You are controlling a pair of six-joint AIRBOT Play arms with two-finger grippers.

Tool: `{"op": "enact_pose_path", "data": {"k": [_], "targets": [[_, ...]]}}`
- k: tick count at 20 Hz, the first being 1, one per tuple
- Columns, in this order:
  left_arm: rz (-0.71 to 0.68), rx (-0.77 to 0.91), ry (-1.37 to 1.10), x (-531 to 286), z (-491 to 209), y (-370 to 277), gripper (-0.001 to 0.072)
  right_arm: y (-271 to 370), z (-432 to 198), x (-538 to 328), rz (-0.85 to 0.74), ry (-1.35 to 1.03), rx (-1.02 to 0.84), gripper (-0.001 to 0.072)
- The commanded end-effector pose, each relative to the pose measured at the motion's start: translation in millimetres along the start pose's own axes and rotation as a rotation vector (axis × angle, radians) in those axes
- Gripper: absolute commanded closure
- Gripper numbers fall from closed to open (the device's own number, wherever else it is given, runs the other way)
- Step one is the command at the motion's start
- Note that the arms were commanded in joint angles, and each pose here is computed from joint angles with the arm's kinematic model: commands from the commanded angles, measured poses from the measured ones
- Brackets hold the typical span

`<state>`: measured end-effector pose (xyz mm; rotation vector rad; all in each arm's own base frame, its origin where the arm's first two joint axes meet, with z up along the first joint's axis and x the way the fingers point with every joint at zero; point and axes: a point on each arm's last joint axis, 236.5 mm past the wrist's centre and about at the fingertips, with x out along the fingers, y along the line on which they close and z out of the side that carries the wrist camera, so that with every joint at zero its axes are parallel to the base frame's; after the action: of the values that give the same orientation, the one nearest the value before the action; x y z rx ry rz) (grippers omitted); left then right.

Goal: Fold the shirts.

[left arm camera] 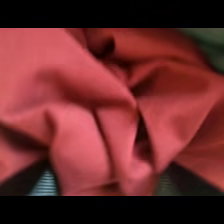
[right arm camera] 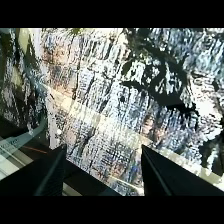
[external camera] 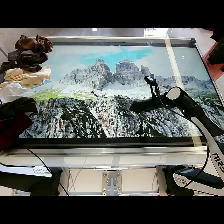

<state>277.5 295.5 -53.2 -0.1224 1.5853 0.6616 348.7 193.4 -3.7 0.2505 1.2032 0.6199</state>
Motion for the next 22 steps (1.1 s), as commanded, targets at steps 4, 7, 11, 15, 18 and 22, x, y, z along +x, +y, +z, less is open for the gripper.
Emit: {"op": "enact_pose_path", "data": {"k": [4, 7, 11, 15, 18, 22], "targets": [[-0.399, -0.014, 0.04, -16, -3, -90, 0.0692, -11, 22, -3, -0.036, -0.094, 0.041, 0.0177], [-0.959, 0.117, -0.056, -125, -1, -207, 0.0694, -29, 37, -22, -0.066, -0.13, 0.057, 0.0178], [-1.267, 0.425, -0.152, -263, -58, -327, 0.0694, -67, 84, -104, -0.159, -0.295, 0.071, 0.0177], [-1.216, 0.794, -0.232, -304, -162, -452, 0.0694, -110, 108, -218, -0.318, -0.498, 0.098, 0.0177], [-1.236, 0.932, -0.392, -335, -230, -523, 0.0694, -135, 101, -270, -0.399, -0.577, 0.132, 0.0177], [-1.199, 1.098, -0.239, -295, -324, -569, 0.0694, -148, 84, -260, -0.407, -0.519, 0.122, 0.0177]]}}
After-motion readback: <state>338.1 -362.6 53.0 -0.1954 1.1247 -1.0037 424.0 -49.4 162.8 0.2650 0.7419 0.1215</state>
